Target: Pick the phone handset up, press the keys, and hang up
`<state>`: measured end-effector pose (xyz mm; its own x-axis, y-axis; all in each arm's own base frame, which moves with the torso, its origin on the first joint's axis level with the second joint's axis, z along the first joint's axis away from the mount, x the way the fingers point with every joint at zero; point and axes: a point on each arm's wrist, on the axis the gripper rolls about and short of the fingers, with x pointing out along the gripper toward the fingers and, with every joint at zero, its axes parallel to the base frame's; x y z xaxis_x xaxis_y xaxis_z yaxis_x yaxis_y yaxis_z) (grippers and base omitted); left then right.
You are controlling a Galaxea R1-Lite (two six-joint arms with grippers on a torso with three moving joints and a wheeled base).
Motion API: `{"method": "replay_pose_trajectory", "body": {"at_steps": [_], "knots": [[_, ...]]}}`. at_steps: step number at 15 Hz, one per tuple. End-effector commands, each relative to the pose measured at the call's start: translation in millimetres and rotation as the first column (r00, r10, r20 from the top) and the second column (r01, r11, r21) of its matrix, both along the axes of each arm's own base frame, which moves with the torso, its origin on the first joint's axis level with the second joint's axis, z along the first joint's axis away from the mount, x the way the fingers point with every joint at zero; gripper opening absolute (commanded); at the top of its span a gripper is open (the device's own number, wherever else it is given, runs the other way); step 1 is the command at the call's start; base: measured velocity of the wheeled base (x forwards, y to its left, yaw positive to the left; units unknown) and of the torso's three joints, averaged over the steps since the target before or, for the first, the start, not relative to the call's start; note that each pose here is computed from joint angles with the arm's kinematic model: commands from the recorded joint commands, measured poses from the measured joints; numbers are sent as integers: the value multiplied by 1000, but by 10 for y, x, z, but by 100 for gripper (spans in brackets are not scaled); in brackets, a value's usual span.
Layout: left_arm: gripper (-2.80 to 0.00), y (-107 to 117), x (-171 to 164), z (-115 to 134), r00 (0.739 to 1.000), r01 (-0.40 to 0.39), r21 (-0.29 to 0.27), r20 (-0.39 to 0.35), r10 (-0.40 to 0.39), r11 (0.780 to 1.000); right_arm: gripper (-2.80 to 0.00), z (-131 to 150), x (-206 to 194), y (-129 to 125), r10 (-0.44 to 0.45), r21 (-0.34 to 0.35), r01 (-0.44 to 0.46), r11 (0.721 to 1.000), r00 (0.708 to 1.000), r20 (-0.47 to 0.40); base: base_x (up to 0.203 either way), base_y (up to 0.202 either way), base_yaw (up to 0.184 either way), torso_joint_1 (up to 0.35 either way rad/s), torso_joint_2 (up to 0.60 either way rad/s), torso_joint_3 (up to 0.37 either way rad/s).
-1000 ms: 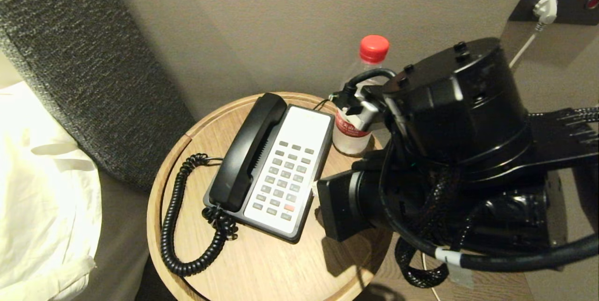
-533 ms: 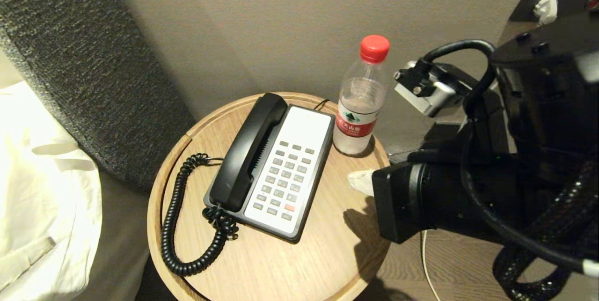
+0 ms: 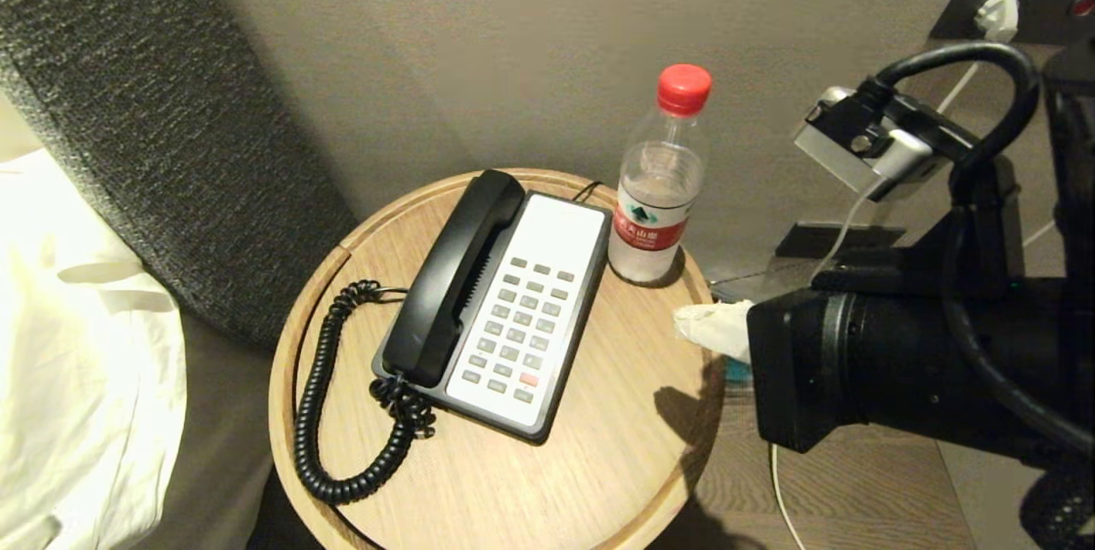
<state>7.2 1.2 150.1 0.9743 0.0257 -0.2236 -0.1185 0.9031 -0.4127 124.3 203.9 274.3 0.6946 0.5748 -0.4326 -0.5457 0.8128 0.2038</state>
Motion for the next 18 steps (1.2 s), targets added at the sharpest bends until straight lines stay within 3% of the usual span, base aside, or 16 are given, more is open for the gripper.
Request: {"method": "replay_pose_trajectory", "body": {"at_steps": [1, 3, 4, 6, 8, 10, 12, 15, 18], "knots": [[-280, 7, -171, -233, 1000, 0, 39, 19, -1, 999, -280, 19, -20, -35, -2, 9, 2, 1000, 1000, 4, 0, 0, 0, 0, 0, 0], [-280, 5, -280, -379, 1000, 15, 90, 7, -16, 996, -280, 7, -45, -78, -3, 9, 3, 1000, 1000, 2, 0, 0, 0, 0, 0, 0], [-280, -1, -295, -466, 999, 45, 151, -3, -45, 987, -280, -14, -57, -99, -3, 4, 3, 1000, 1000, -1, 0, 0, 0, 0, 0, 0], [-280, -6, -320, -626, 996, 81, 299, 13, -89, 951, -280, -20, -74, -130, -3, 4, 3, 1000, 1000, -1, 0, 0, 0, 0, 0, 0], [-280, -5, -310, -656, 991, 58, 396, 85, -99, 916, -280, -20, -108, -189, -3, 8, 3, 1000, 1000, 2, 0, 0, 0, 0, 0, 0], [-280, -5, -311, -661, 990, 51, 412, 99, -100, 910, -280, -29, -117, -205, -3, 7, 3, 1000, 1000, 1, 0, 0, 0, 0, 0, 0], [-280, -7, -341, -671, 978, 26, 448, 176, -116, 894, -280, -102, -165, -289, -2, -8, 2, 1000, 1000, -10, 0, 0, 0, 0, 0, 0], [-280, -11, -303, -739, 973, 33, 472, 186, -136, 881, -280, -137, -186, -326, -2, -16, 1, 1000, 1000, -13, 0, 0, 0, 0, 0, 0], [-280, -11, -301, -739, 972, 33, 467, 191, -137, 884, -280, -129, -199, -347, 1, -13, -1, 1000, 1000, -10, 0, 0, 0, 0, 0, 0]]}}
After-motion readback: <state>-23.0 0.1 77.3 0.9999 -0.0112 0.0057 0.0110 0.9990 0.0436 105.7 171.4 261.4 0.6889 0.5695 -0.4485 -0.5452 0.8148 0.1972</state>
